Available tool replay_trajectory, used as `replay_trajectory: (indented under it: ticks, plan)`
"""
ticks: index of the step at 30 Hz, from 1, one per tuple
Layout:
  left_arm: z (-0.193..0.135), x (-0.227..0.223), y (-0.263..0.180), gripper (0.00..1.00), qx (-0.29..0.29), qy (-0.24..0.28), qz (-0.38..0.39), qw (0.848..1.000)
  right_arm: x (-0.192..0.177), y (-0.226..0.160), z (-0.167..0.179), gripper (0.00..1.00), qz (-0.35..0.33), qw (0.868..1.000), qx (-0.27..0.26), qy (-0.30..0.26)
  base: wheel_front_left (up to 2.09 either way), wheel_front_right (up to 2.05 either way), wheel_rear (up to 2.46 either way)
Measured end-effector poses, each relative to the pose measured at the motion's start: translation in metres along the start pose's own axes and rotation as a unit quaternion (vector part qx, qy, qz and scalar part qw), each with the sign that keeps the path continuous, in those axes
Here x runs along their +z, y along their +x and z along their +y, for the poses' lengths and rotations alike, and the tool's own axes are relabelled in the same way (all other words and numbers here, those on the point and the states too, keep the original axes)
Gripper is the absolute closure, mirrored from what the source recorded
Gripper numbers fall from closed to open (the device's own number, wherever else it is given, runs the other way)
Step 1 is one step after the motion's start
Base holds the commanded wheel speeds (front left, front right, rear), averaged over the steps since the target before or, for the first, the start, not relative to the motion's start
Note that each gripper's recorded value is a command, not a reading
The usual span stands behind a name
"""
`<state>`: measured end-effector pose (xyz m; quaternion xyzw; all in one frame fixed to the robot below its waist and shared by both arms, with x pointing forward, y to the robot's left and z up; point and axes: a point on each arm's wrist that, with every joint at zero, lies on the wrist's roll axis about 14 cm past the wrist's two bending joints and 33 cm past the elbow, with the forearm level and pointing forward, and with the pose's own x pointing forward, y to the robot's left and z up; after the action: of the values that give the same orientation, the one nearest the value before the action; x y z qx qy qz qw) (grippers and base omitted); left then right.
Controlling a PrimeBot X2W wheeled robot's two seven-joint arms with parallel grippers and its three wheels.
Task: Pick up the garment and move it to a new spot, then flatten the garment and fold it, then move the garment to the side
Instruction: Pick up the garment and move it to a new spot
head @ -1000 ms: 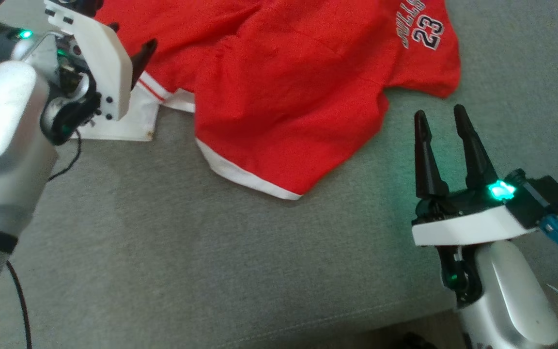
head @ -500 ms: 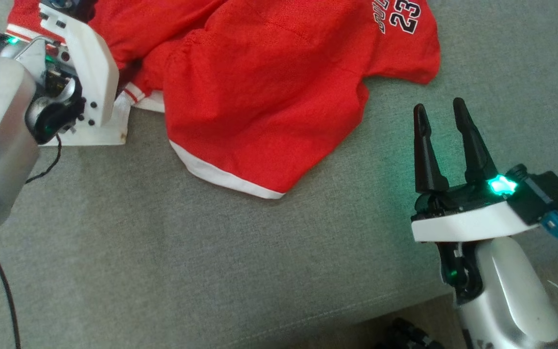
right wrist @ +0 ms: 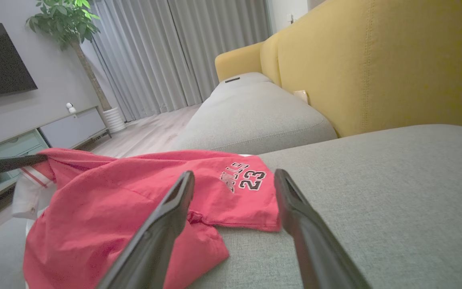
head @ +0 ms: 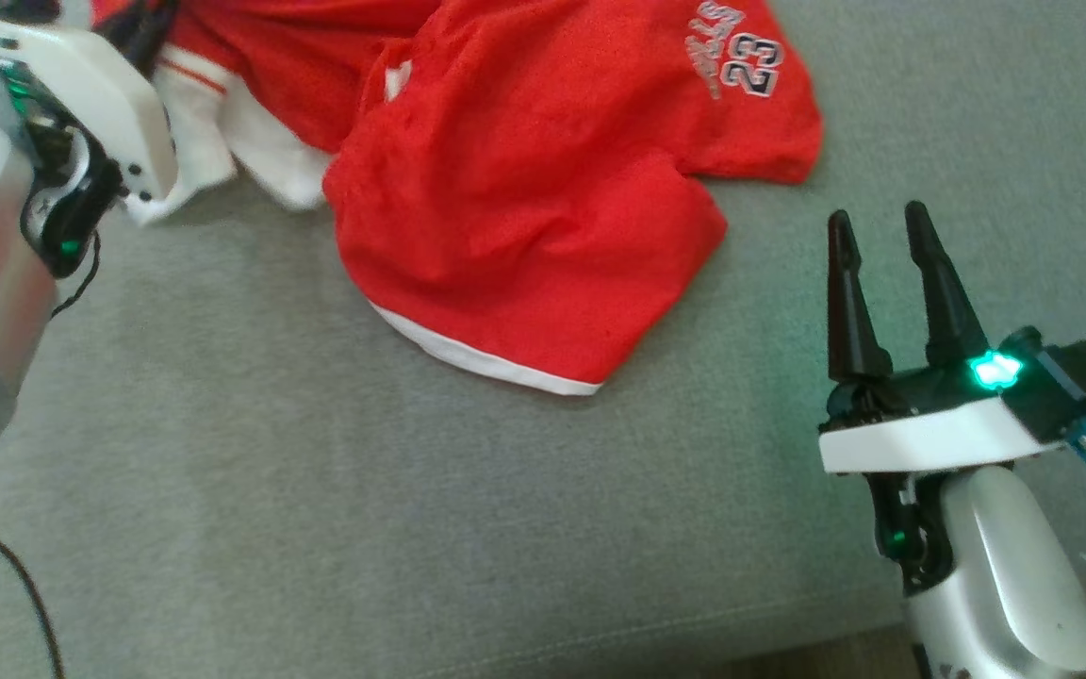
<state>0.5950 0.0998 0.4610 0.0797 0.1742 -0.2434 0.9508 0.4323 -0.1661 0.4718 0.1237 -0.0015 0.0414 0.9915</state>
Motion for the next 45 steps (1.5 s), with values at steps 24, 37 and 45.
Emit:
replay_trajectory:
  ticks: [24,37,45]
  plan:
    - [0.103,0.163,-0.229,1.00,0.237,-0.032,-0.366,0.899,0.020,-0.027,0.060,0.00,-0.021,0.997,0.076,0.009,0.00,0.00,0.00]
    - [0.123,0.074,-0.268,1.00,0.309,0.006,-0.273,0.911,0.026,-0.032,0.065,0.00,-0.029,0.996,0.082,0.008,0.00,0.00,0.00]
    - [0.074,-0.041,-0.234,1.00,0.258,-0.039,-0.136,0.956,0.025,-0.032,0.058,0.00,-0.028,0.997,0.072,0.008,0.00,0.00,0.00]
